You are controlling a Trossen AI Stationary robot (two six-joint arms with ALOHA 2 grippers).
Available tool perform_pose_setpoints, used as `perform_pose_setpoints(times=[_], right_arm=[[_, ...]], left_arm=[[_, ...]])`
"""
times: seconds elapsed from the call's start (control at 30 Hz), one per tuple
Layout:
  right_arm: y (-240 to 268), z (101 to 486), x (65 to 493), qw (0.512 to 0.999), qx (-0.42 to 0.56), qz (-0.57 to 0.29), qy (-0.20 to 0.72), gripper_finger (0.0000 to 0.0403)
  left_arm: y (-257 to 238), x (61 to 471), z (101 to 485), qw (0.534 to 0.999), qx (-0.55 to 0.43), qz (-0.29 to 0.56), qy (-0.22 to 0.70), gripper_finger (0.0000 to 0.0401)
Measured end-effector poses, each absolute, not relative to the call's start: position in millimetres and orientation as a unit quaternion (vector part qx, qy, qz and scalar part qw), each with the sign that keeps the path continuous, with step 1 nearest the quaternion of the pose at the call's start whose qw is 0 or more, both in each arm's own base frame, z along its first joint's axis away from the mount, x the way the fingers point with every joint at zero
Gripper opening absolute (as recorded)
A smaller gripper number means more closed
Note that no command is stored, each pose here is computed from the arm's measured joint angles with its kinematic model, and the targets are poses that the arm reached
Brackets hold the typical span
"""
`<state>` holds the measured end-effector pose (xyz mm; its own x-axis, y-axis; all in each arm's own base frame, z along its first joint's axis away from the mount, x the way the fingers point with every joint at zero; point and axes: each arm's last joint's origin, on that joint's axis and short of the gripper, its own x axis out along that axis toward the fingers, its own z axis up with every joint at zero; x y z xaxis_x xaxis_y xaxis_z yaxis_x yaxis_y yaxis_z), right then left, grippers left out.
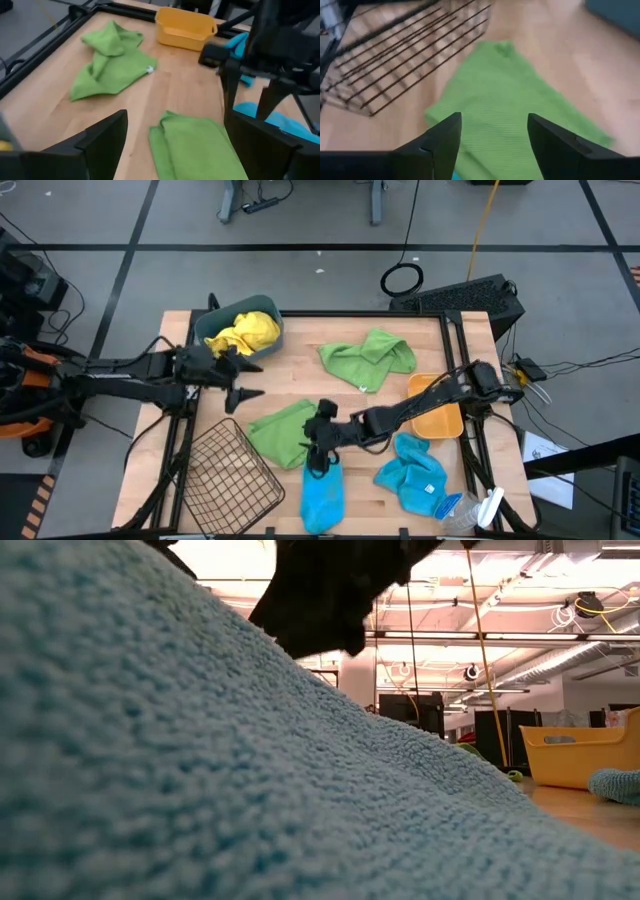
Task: Sort microfiber towel by color & place in baskets
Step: Roll lower left green towel
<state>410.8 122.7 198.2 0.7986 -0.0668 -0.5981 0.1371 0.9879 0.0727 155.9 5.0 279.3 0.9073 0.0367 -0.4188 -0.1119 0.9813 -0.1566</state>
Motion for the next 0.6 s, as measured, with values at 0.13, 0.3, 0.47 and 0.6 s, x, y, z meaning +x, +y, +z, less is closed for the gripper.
perform_pose_setpoints(times=[0.13,0.3,0.47,0.6], right_arm=[[136,176,419,0.951,0.052,-0.037,0.303,0.0244],[136,160,429,0.957,0.064,-0.042,0.281,0.0281],[139,155,435,0.965,0.073,-0.029,0.249,0.0304],[138,147,436,0.964,0.058,-0.03,0.257,0.0308]], left_arm=[[-9,159,275,0.974,-0.063,0.045,0.215,0.0336],[-27,163,270,0.973,-0.031,0.047,0.226,0.0336],[-42,169,262,0.968,0.005,0.063,0.243,0.0336],[-48,173,256,0.964,0.019,0.064,0.257,0.0336]])
